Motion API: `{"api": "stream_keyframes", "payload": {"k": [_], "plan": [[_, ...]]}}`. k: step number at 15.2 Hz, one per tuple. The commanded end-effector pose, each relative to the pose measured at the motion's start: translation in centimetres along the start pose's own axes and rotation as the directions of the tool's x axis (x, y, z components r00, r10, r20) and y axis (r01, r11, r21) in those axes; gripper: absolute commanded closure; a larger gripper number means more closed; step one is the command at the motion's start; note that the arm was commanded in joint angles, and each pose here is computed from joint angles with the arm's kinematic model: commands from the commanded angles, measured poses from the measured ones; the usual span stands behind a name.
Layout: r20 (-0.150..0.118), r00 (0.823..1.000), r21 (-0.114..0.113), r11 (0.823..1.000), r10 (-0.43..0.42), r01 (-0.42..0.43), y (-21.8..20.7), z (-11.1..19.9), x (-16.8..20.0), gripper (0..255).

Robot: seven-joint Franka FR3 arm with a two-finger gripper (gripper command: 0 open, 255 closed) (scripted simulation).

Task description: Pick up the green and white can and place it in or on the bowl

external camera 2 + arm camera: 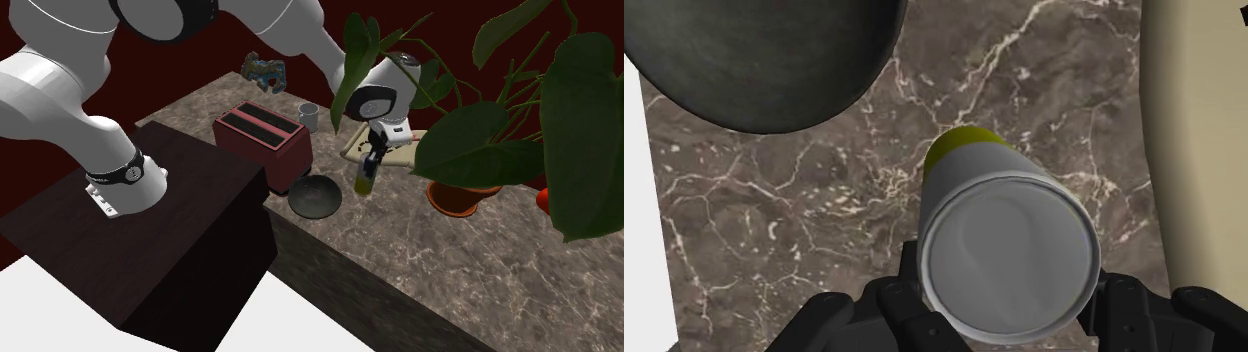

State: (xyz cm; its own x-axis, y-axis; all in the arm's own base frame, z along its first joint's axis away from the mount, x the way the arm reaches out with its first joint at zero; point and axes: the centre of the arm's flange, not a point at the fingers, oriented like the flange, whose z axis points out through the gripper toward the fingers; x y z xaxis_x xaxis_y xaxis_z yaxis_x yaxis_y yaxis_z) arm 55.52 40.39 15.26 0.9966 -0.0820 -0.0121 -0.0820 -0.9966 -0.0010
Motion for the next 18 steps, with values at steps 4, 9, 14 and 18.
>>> {"api": "stream_keyframes", "payload": {"k": [4,9,14,18], "plan": [[0.0,1.0,0.0,1.0,0.0,0.0,0.1,-2.6,-0.1,255],[0.0,1.0,0.0,1.0,0.0,0.0,0.0,-5.3,-0.1,255],[0.0,1.0,0.0,1.0,0.0,0.0,0.0,-7.9,-0.1,255],[0.0,1.0,0.0,1.0,0.0,0.0,1.0,-9.7,-1.1,255]]}}
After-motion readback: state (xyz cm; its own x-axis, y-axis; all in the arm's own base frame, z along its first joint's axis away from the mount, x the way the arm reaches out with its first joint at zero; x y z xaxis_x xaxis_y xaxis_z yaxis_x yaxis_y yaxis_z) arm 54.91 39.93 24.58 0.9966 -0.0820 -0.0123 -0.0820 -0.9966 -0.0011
